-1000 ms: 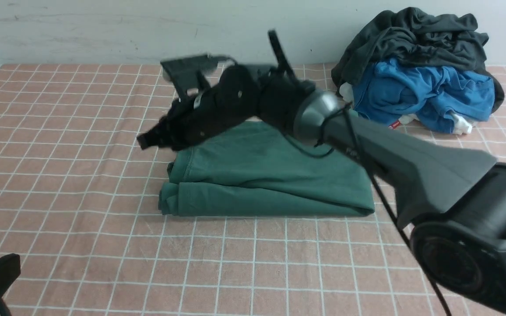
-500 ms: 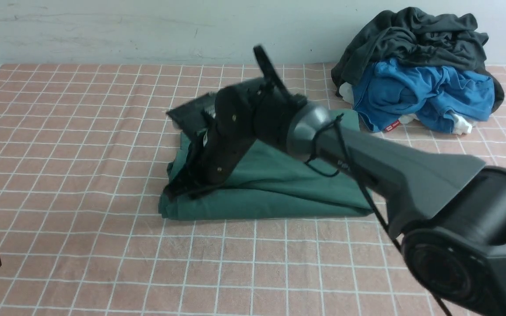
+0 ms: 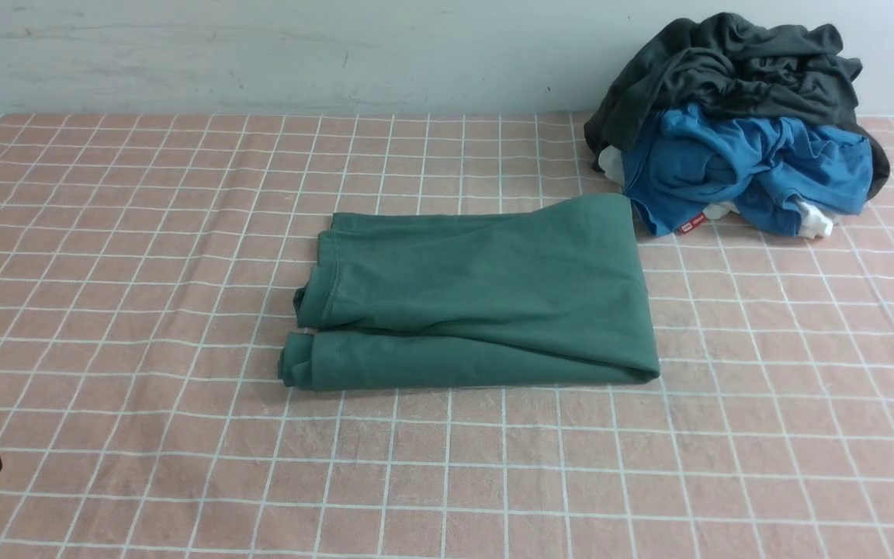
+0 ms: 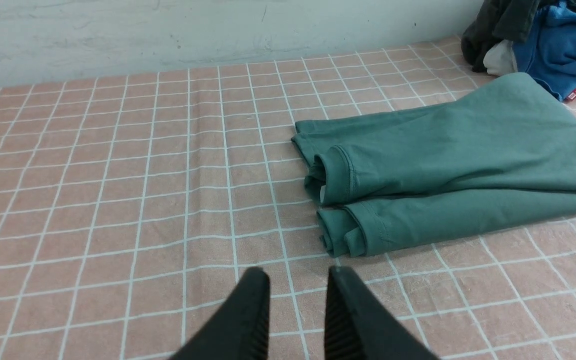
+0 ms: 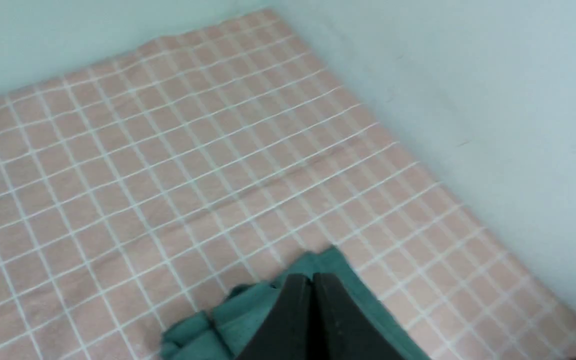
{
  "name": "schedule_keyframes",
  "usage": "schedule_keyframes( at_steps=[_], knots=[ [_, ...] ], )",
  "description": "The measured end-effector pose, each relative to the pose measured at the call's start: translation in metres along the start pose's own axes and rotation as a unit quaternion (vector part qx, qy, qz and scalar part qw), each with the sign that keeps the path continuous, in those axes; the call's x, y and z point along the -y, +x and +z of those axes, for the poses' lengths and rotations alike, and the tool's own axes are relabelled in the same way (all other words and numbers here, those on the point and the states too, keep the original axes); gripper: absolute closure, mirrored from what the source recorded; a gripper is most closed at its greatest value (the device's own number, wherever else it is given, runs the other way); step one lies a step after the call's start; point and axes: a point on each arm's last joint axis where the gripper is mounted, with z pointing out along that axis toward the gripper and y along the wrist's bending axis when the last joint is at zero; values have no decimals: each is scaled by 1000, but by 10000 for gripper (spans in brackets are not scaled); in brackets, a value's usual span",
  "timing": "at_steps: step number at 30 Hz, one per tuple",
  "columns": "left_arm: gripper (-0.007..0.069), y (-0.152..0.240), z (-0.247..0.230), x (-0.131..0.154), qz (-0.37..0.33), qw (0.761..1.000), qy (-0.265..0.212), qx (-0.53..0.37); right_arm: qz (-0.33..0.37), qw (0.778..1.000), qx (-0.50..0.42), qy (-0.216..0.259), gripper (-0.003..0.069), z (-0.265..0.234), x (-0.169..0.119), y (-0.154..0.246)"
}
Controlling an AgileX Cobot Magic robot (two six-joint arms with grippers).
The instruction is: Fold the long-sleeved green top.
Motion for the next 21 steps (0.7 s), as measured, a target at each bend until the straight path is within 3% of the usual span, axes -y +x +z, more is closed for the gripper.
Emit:
schedule_keyframes(
  at_steps=[3,5,10,14,17,21],
  knots=[
    [470,0,0,0,0,1000,0,0,8,999,-25,19,673,-21,2,20],
    [470,0,0,0,0,1000,0,0,18,998,-60,21,673,-27,-5,70],
    [470,0,0,0,0,1000,0,0,45,999,3,22,673,-37,-22,149],
    [470,0,0,0,0,1000,0,0,59,989,133,39,673,-45,-35,229],
    [470,0,0,0,0,1000,0,0,92,986,135,30,673,-39,-46,282],
    [470,0,0,0,0,1000,0,0,123,985,116,18,673,-32,-54,316]
  ],
)
